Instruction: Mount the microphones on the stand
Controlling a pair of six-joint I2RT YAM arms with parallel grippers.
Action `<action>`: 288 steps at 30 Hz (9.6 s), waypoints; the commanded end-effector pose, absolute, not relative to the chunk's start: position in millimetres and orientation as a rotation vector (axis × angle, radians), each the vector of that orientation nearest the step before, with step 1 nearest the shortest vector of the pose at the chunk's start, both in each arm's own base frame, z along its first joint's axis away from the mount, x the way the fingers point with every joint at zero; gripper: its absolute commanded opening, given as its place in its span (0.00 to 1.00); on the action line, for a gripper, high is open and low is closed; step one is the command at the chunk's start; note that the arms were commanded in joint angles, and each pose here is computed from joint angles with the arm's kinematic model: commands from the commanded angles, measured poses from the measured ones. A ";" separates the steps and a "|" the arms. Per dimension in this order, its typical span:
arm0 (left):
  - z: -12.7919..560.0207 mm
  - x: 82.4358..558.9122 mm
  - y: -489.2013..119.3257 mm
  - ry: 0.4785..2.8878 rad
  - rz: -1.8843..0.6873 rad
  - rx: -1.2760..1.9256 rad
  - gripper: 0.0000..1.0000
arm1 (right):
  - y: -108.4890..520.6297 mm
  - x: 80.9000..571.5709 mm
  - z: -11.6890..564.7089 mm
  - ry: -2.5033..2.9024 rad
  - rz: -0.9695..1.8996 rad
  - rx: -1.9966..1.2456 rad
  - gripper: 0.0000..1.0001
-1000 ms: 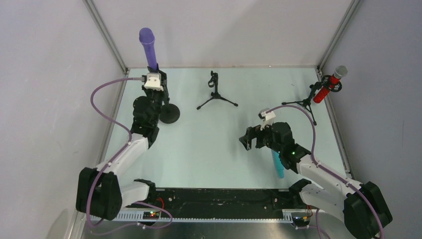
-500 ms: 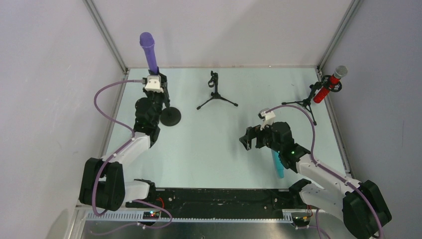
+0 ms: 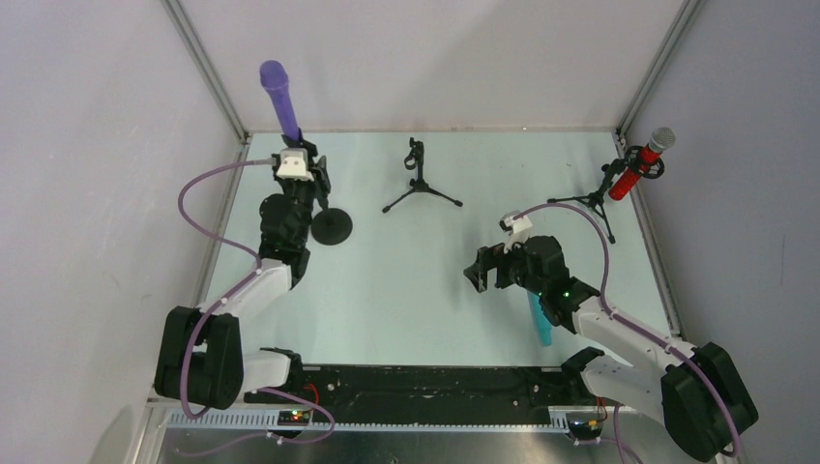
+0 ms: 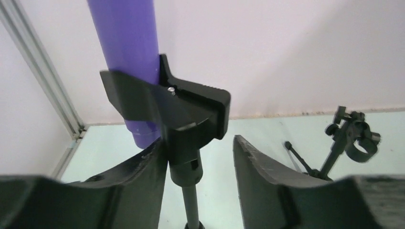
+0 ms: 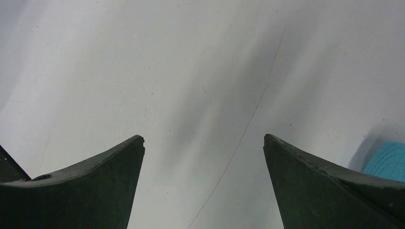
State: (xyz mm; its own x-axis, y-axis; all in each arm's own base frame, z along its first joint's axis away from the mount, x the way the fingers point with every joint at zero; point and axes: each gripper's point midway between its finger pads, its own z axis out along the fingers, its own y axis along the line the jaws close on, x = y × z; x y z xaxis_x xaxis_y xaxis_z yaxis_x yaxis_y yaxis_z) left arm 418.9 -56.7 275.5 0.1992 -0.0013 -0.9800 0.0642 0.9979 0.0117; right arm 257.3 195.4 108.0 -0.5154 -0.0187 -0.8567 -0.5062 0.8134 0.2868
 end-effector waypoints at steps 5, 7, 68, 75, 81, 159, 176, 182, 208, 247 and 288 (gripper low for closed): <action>305.6 410.8 -52.1 1.255 -0.022 0.063 0.82 | 203.8 269.7 129.2 1.968 0.668 -0.394 0.99; 307.7 407.9 -51.2 1.247 -0.019 0.063 0.90 | 204.5 270.1 128.4 1.969 0.670 -0.395 0.99; 307.7 437.2 -253.5 1.703 -0.463 0.330 1.00 | 186.3 278.2 116.8 2.055 0.764 -0.246 0.99; 238.8 482.3 -264.5 1.874 -0.306 0.392 1.00 | 183.7 277.7 115.0 2.063 0.764 -0.243 1.00; 221.5 505.8 -278.8 1.904 -0.294 0.418 0.96 | 180.1 277.0 115.9 2.065 0.757 -0.237 0.99; 251.2 241.0 -298.3 1.967 -0.553 0.613 0.20 | 160.3 273.7 140.5 2.020 0.710 -0.114 0.99; 272.4 243.6 -283.0 1.883 -0.497 0.617 1.00 | 158.0 274.7 140.4 2.026 0.712 -0.069 0.99; 276.7 242.5 -285.9 1.868 -0.525 0.611 1.00 | 152.5 274.8 141.8 2.023 0.676 -0.066 0.99; 204.1 231.5 -188.4 1.914 -0.505 0.194 1.00 | 85.7 268.1 130.1 2.195 0.280 0.196 0.95; 173.4 244.4 -164.9 1.921 -0.609 0.056 0.98 | 71.0 252.9 16.2 2.831 -0.077 0.134 0.52; 169.1 240.6 -152.6 1.879 -0.572 0.045 1.00 | 163.8 314.2 190.7 2.273 0.475 -0.210 0.00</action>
State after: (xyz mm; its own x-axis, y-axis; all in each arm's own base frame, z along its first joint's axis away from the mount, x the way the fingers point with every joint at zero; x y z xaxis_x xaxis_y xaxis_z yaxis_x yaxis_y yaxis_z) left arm 235.4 -155.2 158.8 -0.4320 -0.2328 -0.8713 0.2890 0.8794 -0.3782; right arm 295.9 143.8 116.7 -0.8314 -0.0341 -0.5546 -0.1769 0.9624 0.2060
